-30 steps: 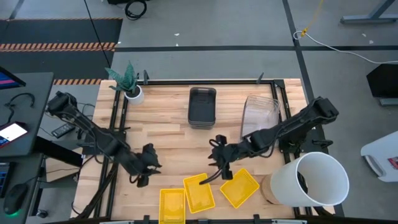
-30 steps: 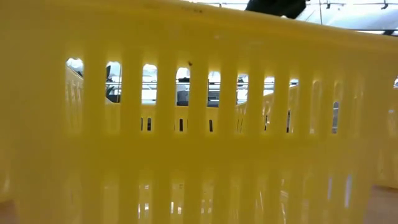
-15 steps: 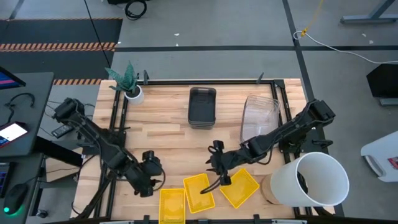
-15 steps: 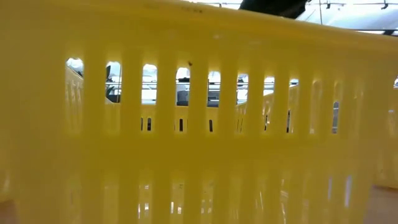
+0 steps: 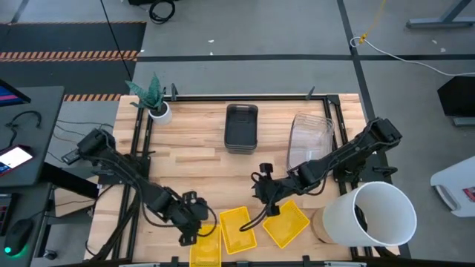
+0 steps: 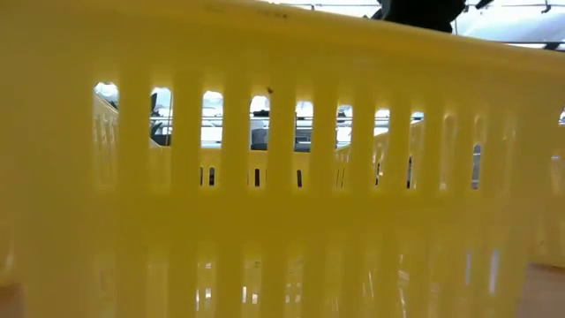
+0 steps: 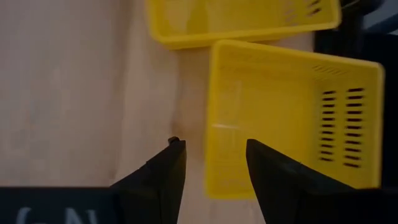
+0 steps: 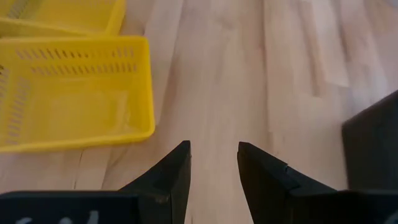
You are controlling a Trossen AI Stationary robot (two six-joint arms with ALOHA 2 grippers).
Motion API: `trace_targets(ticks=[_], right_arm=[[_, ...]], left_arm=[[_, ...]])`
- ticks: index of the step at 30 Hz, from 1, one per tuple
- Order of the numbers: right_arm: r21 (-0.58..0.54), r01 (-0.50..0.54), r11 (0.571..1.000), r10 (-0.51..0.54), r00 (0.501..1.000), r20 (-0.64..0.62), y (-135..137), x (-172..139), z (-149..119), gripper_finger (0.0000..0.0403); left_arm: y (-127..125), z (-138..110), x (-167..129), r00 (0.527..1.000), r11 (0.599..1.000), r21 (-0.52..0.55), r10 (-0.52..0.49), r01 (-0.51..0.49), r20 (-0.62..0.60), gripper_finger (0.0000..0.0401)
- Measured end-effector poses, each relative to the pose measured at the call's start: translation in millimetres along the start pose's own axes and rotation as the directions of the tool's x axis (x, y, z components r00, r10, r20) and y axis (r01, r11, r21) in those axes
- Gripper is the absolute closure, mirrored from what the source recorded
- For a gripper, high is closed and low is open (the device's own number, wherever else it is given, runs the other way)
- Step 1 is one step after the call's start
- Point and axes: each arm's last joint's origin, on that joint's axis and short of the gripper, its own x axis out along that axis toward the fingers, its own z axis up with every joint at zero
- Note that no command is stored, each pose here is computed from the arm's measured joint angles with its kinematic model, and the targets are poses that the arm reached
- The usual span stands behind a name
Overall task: Stack baskets by color
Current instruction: Stack the left yellow bin on top of the middle yellow bin
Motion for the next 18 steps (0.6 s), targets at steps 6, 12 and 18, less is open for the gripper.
trace_targets(ticks=[6, 12, 18], right_arm=[[0.000, 0.019, 1.000, -0.019, 0.998, 0.053, -6, -20, 7, 0.0266], [0.002, 0.021, 1.000, -0.021, 0.998, 0.058, -10, -31, 8, 0.0266], [0.018, 0.020, 1.000, -0.021, 0.998, 0.054, -10, -31, 8, 0.0266]], left_arm=[[-3, 1, 20, 0.999, 1.000, -0.004, -0.010, 0.010, -0.032, 0.0227], [-2, 1, 37, 0.999, 1.000, -0.003, 0.023, -0.023, -0.036, 0.0228], [0, -3, 51, 0.996, 0.998, 0.004, 0.055, -0.055, -0.069, 0.0232]])
